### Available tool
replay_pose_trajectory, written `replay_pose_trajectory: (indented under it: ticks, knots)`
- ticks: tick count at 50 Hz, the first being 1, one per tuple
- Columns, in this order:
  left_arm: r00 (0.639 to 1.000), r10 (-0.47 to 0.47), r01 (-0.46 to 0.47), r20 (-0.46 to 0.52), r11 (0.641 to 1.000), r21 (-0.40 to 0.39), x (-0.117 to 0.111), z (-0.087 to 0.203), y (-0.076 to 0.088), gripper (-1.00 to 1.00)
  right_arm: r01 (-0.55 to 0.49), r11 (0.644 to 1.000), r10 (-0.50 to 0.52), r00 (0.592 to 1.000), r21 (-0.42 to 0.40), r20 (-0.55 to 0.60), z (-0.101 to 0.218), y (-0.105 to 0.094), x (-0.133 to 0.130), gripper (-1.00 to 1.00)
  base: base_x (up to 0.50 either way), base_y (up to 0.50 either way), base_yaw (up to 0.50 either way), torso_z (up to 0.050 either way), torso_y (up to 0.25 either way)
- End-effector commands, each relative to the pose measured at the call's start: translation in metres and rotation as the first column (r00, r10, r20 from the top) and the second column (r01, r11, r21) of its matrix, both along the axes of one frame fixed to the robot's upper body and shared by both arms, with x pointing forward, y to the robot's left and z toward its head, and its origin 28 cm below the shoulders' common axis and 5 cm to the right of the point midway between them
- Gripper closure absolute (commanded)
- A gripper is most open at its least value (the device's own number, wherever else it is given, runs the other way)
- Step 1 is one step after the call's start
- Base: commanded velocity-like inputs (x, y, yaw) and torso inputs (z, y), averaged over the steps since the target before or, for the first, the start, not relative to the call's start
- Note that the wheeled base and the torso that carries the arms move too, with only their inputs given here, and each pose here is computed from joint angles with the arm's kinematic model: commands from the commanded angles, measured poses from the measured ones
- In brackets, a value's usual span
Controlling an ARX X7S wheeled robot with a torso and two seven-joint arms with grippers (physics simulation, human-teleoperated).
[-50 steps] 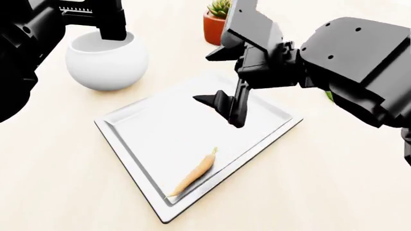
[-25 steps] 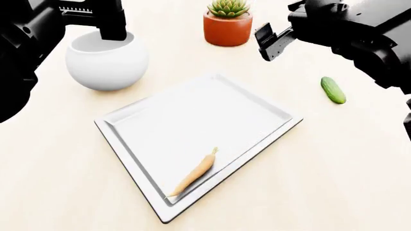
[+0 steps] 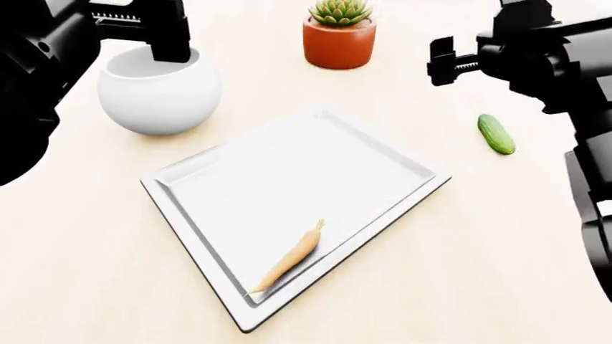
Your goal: Place the two vegetables and bowl onto the tray for setting up a vegetable dip station.
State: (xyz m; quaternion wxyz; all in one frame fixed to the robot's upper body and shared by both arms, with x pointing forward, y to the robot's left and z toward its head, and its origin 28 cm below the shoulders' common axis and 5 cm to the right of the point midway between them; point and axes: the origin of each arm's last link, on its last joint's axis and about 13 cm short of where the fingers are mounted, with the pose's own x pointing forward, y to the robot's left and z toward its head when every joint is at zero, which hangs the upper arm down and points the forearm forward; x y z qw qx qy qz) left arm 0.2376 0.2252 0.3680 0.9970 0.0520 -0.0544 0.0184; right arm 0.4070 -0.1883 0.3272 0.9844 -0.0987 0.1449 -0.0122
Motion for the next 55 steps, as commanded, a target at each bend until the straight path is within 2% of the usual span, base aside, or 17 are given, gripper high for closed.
replay_pose_trajectory:
  ticks: [1,2,8,10,18,28,37,41,46,47,49,55]
  knots:
    - [1.000,0.000,0.000,0.000,1.000,0.003,0.000,0.000,-0.001,-1.00,0.096,0.994,-0.093,0.993,0.048,-0.070,-0.020,-0.017,0.001,-1.00,0.00,0.00,0.00,0.000,0.000]
    - [1.000,-0.002,0.002,0.000,1.000,0.004,0.000,0.000,-0.001,-1.00,0.088,0.994,-0.081,0.992,0.069,-0.093,-0.024,-0.019,0.000,-1.00,0.00,0.00,0.00,0.000,0.000]
    - [1.000,-0.002,0.002,-0.002,1.000,0.007,0.000,-0.001,-0.002,-1.00,0.125,0.992,-0.124,0.987,-0.002,-0.097,-0.035,-0.032,-0.001,-1.00,0.00,0.00,0.00,0.000,0.000]
    - [1.000,-0.002,0.002,-0.004,1.000,0.010,0.000,-0.001,-0.002,-1.00,0.130,0.991,-0.127,0.985,0.018,-0.116,-0.038,-0.036,-0.003,-1.00,0.00,0.00,0.00,0.000,0.000]
    - [1.000,-0.009,0.009,-0.005,1.000,0.010,0.001,-0.002,-0.004,-1.00,0.136,0.991,-0.136,0.980,-0.012,-0.146,-0.053,-0.045,-0.008,-1.00,0.00,0.00,0.00,0.000,0.000]
    - [1.000,-0.022,0.022,0.000,1.000,0.013,-0.001,0.000,-0.004,-1.00,0.106,0.992,-0.114,0.986,-0.069,-0.119,-0.032,-0.050,-0.013,-1.00,0.00,0.00,0.00,0.000,-0.008]
    - [0.999,-0.035,0.035,0.006,0.999,0.017,-0.003,0.001,-0.004,-1.00,0.074,0.995,-0.081,0.990,-0.070,-0.115,-0.025,-0.049,-0.014,-1.00,0.00,0.00,0.00,0.000,-0.247]
    - [0.999,-0.032,0.032,0.008,0.999,0.001,-0.003,0.001,-0.004,-1.00,0.066,0.995,-0.075,0.990,-0.080,-0.117,-0.023,-0.048,-0.014,-1.00,0.00,0.00,0.00,0.000,0.000]
    - [1.000,-0.029,0.029,0.004,0.999,0.017,-0.003,0.001,-0.004,-1.00,0.073,0.993,-0.082,0.991,-0.088,-0.105,-0.018,-0.050,-0.014,-1.00,0.00,0.00,0.00,0.000,-0.037]
    - [0.999,-0.031,0.030,0.009,0.998,0.049,-0.003,0.000,-0.004,-1.00,0.076,0.993,-0.085,0.991,-0.089,-0.103,-0.015,-0.050,-0.016,-1.00,0.00,0.00,0.00,0.000,-0.250]
    - [0.999,-0.030,0.030,0.013,0.999,0.013,-0.004,0.002,-0.004,-1.00,0.086,0.992,-0.094,0.991,-0.091,-0.094,-0.013,-0.052,-0.016,-1.00,0.00,0.00,0.00,0.000,-0.250]
    - [0.999,-0.039,0.039,0.016,0.999,0.015,-0.004,0.001,-0.004,-1.00,0.093,0.991,-0.101,0.991,-0.091,-0.084,-0.008,-0.051,-0.017,-1.00,0.00,0.00,0.00,0.000,-0.068]
